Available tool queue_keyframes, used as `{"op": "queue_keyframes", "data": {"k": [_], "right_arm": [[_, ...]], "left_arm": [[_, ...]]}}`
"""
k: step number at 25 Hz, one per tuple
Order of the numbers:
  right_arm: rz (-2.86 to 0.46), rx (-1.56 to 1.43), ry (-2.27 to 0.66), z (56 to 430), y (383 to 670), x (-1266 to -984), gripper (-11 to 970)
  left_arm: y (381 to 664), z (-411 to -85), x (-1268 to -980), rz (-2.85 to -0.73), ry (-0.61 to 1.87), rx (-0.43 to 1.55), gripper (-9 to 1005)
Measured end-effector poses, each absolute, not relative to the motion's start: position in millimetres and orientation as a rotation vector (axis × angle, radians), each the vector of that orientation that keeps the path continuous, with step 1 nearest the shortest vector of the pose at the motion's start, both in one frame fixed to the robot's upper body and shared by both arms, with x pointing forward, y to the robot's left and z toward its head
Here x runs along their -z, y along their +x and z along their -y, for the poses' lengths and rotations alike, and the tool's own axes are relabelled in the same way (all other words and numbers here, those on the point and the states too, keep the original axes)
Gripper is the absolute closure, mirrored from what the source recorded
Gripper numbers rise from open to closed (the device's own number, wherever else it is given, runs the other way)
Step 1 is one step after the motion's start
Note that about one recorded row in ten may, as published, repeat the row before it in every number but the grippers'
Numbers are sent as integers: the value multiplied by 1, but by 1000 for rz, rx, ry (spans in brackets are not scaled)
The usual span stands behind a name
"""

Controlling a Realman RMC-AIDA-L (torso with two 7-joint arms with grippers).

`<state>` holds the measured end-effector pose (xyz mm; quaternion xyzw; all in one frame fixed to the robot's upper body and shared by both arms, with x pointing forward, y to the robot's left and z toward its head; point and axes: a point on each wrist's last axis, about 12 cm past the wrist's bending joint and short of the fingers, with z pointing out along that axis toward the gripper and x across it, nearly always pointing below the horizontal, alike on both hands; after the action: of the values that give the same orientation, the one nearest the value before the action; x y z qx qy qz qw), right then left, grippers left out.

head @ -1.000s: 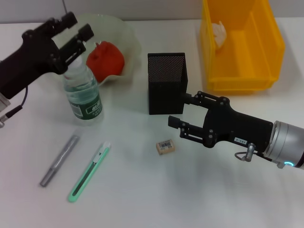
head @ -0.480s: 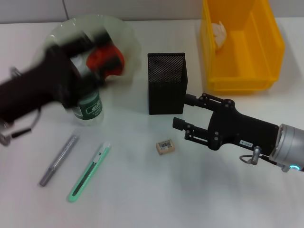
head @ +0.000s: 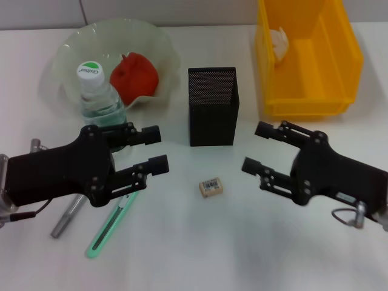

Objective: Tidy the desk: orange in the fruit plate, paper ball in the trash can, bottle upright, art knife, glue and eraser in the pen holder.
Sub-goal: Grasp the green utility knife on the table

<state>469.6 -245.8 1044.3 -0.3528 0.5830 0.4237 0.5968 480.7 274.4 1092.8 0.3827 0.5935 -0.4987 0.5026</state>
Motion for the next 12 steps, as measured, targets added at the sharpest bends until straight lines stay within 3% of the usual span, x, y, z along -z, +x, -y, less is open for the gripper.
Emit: {"op": "queue_keyframes", "data": {"k": [12], "right_arm": [[-1375, -1032, -867, 244, 445, -1031, 282]], "left_arm": [[478, -278, -1084, -1548, 966, 1219, 494]]}}
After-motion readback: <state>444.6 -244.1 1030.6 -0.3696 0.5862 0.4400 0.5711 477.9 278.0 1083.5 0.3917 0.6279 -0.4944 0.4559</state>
